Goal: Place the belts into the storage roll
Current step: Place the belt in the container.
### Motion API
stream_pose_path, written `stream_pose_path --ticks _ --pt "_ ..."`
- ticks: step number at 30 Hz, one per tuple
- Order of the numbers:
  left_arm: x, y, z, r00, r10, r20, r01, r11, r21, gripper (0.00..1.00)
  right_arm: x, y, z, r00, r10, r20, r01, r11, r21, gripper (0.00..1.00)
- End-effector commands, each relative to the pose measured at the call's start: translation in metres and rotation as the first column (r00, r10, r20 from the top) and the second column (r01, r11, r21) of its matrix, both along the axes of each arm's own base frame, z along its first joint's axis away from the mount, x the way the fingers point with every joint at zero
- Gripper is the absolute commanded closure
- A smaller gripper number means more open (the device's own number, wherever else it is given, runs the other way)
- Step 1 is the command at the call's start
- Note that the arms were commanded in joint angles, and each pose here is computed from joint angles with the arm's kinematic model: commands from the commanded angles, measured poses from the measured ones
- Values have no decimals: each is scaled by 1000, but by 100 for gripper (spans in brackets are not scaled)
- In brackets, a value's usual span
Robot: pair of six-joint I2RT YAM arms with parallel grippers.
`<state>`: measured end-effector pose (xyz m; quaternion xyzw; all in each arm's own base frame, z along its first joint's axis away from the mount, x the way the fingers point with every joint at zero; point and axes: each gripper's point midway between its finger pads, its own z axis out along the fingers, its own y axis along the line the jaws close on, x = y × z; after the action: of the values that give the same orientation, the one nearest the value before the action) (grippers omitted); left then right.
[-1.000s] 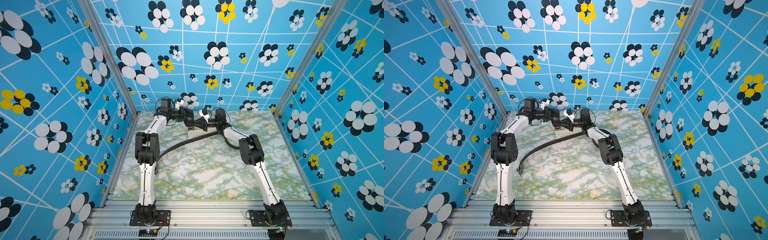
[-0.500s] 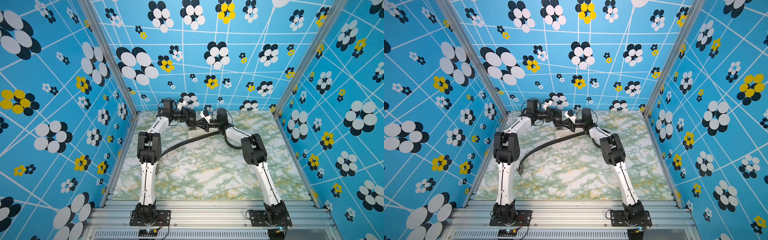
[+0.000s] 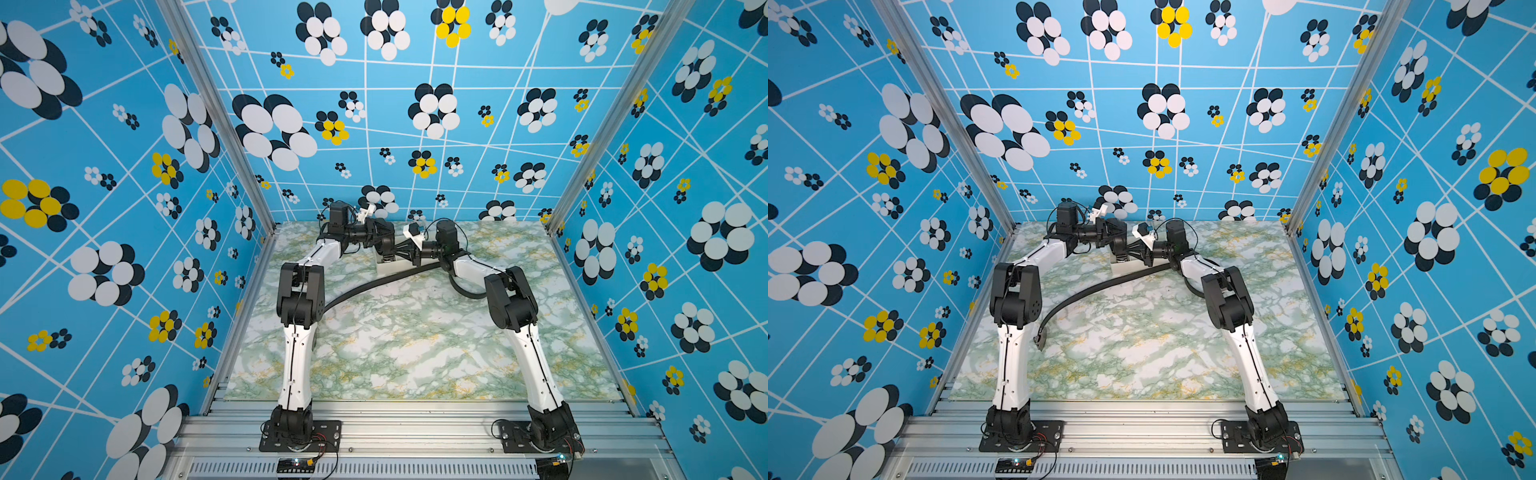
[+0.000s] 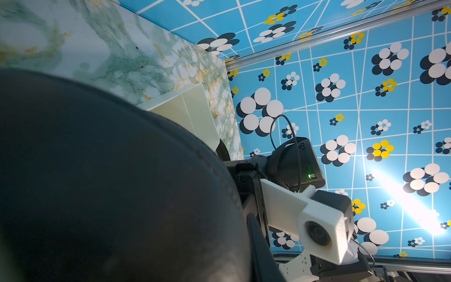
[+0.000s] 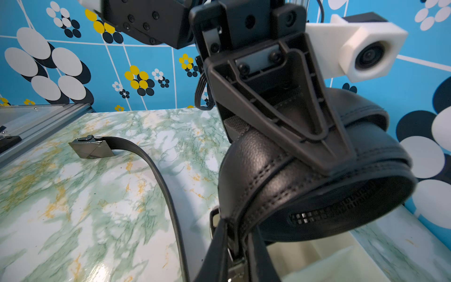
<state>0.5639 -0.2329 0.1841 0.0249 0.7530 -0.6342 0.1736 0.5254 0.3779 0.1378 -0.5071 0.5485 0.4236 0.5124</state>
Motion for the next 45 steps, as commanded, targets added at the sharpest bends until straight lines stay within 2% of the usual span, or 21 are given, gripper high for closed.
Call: stream_pose_path --ticks 1,3,5,7,9,12,24,26,30,40,45 --pt "-5 -11 9 999 -41 24 42 998 -40 92 -17 10 7 998 56 -17 -56 998 -16 100" --pt "-5 -6 5 999 -32 20 33 999 -43 92 -16 10 6 998 58 -29 -58 998 -20 100" --pt "-6 -3 -2 1000 -30 8 30 999 -42 92 -16 10 8 998 58 -28 -59 998 -23 84" --pt "-7 -1 -8 1000 -29 1 29 999 -43 93 -17 10 9 998 61 -28 -61 998 -28 73" --pt "-7 1 -11 1000 -25 -3 25 999 -46 94 -17 10 10 998 63 -27 -64 998 -29 71" --pt "-7 5 -15 1000 -21 -7 21 999 -47 94 -17 10 9 997 66 -40 -67 997 -30 61" --pt "-18 21 -29 999 -1 -34 0 999 -45 90 -13 8 29 999 9 -49 -9 1000 -2 52" --pt "-20 21 -34 999 2 -44 -4 999 -46 83 -12 7 32 999 0 -53 0 1000 -2 50" --pt "-24 24 -39 999 18 -43 -20 999 -39 76 -13 6 37 998 -13 -57 14 1000 8 49" --pt "-28 27 -37 999 29 -34 -29 1000 -2 36 -16 2 53 996 -47 -78 50 998 42 49" --pt "-27 31 -27 999 40 -20 -40 999 0 33 -14 1 58 994 -60 -97 66 996 59 49"
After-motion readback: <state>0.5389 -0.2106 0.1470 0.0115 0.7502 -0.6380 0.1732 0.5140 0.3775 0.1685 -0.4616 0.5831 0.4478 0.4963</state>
